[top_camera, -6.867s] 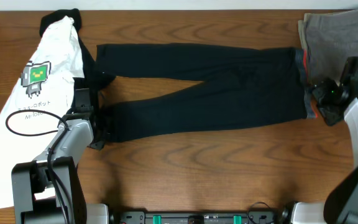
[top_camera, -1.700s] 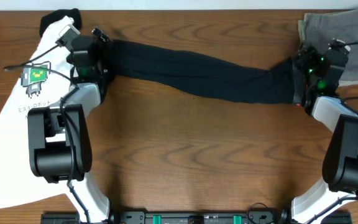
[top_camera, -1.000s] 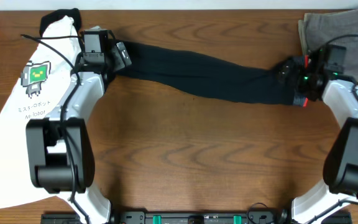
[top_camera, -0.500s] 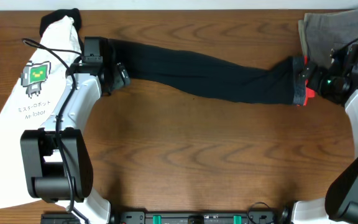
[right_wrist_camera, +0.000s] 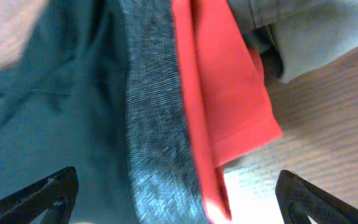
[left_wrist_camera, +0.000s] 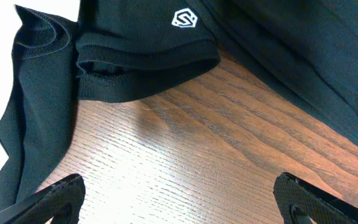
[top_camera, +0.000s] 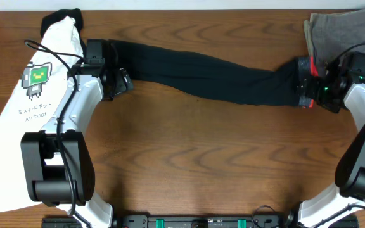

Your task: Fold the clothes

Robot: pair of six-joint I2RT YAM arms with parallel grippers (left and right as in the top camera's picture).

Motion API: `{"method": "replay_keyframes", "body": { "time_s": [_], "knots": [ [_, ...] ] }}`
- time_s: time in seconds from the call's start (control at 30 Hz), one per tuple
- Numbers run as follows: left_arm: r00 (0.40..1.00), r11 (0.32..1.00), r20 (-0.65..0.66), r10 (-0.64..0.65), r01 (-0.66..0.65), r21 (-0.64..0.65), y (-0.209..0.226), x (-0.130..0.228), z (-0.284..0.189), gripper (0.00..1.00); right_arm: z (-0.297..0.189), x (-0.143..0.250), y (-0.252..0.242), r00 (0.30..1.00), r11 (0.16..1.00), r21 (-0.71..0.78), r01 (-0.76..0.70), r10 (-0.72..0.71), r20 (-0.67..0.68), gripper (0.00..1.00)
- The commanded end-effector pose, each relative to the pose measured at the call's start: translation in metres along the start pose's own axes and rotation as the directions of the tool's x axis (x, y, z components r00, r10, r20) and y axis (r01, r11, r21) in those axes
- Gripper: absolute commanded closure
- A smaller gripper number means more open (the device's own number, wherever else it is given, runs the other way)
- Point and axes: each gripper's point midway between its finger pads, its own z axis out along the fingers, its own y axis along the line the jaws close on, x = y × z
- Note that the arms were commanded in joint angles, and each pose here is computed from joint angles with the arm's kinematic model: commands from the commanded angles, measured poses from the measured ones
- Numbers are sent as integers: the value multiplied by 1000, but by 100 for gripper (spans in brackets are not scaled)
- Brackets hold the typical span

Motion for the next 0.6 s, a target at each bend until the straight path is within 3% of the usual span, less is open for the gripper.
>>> {"method": "replay_keyframes", "body": {
  "time_s": [0.0,0.13,0.27,0.4,0.57],
  "knots": [
    [1000,1000,19,-14,14,2,0,-6,-6,2,12,-2,-10,1000,1000,9,2,-2,-6,1],
    [1000,1000,20,-14,14,2,0,-6,-6,2,30,-3,-17,1000,1000,12,-7,8,-10,1],
    [1000,1000,20,-14,14,2,0,-6,-6,2,44,-3,-19,1000,1000,3,-10,10,-12,7],
    [1000,1000,20,-15,14,2,0,-6,-6,2,47,-5,-18,1000,1000,-9,-9,9,-4,28],
    [1000,1000,21,-15,15,3,0,-7,-6,2,47,-2,-6,1000,997,-78,-14,12,-17,65]
  ]
}}
